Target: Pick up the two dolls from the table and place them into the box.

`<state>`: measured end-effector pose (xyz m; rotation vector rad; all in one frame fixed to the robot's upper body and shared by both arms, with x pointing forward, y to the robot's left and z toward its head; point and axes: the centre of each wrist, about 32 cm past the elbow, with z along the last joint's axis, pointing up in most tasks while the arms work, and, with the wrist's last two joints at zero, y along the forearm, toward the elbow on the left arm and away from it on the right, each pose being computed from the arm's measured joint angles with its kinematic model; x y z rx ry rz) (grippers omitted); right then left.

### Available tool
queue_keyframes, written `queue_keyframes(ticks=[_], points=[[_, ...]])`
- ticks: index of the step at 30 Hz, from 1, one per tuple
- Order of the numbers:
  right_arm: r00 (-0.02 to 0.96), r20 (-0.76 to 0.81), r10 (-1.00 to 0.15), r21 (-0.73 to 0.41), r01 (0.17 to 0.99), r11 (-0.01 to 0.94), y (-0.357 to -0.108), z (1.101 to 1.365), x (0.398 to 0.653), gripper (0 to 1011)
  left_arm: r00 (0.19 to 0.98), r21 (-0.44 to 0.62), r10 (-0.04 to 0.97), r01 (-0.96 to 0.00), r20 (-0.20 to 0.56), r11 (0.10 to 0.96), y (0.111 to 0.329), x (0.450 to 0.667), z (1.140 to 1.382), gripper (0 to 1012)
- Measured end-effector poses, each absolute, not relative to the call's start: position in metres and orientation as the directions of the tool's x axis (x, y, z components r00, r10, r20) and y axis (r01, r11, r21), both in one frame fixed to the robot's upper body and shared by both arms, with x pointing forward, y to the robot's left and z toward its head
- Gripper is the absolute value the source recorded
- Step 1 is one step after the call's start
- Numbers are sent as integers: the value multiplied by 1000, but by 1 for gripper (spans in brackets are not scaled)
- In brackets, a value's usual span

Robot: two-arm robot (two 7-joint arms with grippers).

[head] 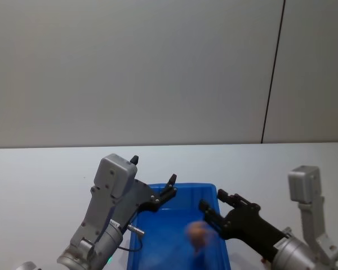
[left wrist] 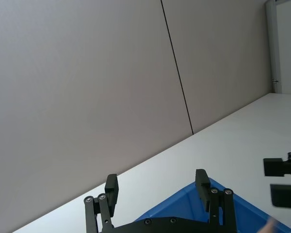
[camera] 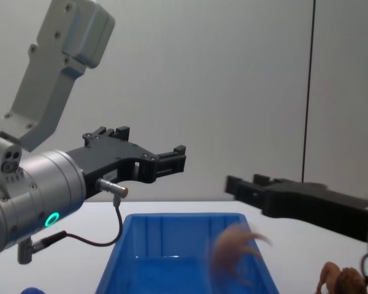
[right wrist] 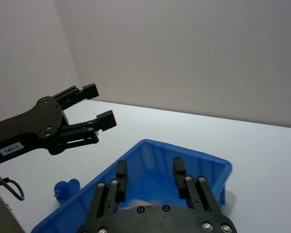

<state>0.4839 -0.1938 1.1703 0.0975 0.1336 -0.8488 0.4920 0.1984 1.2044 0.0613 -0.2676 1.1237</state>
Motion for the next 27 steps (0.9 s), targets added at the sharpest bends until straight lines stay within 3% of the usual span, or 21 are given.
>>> queue_keyframes(ticks=[16,27], points=[[668,-183,-721,22,736,676,-176,1167,495,979,404,-86,882,-897,242,434,198,492,1204,1001],[596,-172,-784,0,796,605,-181,1167,486,1001,404,-86,882,-897,243,434,198,492,1204,1001]])
